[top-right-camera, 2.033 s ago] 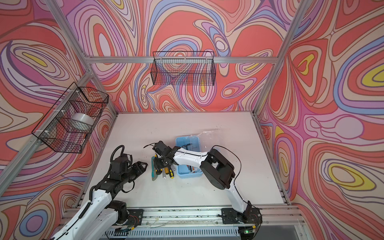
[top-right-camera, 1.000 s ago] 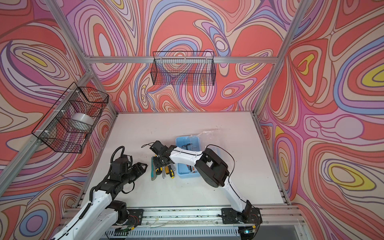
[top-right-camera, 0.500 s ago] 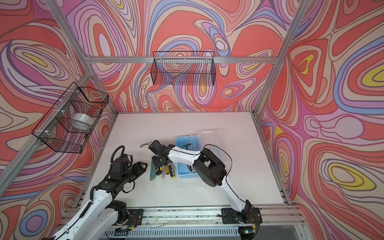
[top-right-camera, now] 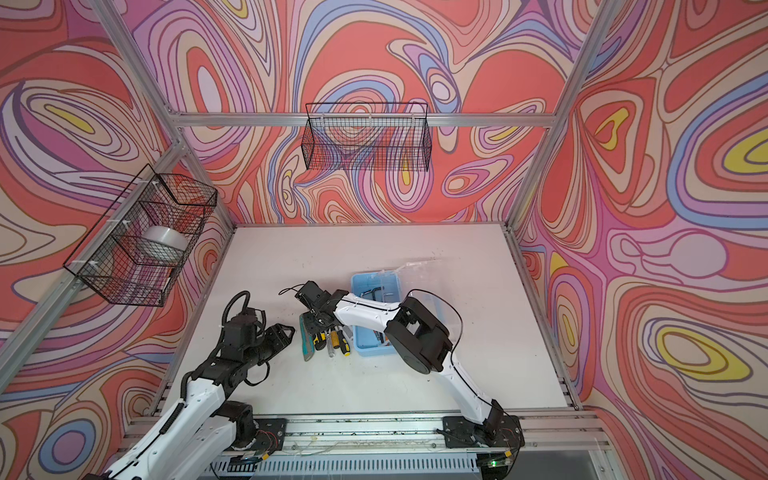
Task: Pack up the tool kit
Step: 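Lower the right gripper onto the yellow-black utility knife and close it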
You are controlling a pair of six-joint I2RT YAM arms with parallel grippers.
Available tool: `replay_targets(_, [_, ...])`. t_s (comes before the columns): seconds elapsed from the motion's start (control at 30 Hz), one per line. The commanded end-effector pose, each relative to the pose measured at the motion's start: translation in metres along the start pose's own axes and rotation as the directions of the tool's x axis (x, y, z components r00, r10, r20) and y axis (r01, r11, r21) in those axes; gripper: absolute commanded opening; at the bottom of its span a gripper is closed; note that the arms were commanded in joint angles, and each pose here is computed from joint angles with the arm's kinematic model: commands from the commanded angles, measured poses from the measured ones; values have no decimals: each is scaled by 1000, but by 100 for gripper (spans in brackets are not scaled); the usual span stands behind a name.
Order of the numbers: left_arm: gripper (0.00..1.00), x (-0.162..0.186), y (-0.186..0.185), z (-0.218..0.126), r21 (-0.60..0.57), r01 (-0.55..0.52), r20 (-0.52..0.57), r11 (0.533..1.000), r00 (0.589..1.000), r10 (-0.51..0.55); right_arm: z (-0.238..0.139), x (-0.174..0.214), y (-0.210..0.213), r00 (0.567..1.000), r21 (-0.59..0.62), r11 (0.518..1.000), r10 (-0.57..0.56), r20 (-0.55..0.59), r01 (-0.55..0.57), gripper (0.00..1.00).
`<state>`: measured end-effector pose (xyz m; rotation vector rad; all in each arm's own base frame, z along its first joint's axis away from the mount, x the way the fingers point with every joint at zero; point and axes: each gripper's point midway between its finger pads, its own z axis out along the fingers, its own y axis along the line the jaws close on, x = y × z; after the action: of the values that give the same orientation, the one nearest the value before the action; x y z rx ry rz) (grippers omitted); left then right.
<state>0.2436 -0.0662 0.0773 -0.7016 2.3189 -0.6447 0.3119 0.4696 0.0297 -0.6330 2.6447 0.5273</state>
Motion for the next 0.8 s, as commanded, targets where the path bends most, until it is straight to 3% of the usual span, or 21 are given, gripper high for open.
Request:
replay_targets(0.0, [57, -4, 2, 0, -7, -9, 22, 1000, 1000, 9, 11, 24, -22, 998, 84, 996, 5, -62, 0, 31])
replay_targets(0.53, [56, -5, 6, 3, -25, -12, 27, 1000, 1000, 12, -14, 12, -11, 1000, 31, 999, 26, 3, -26, 21])
replay_targets(0.77, [56, -4, 7, 3, -29, -11, 28, 1000, 1000, 12, -19, 10, -7, 1000, 13, 1000, 21, 11, -21, 41])
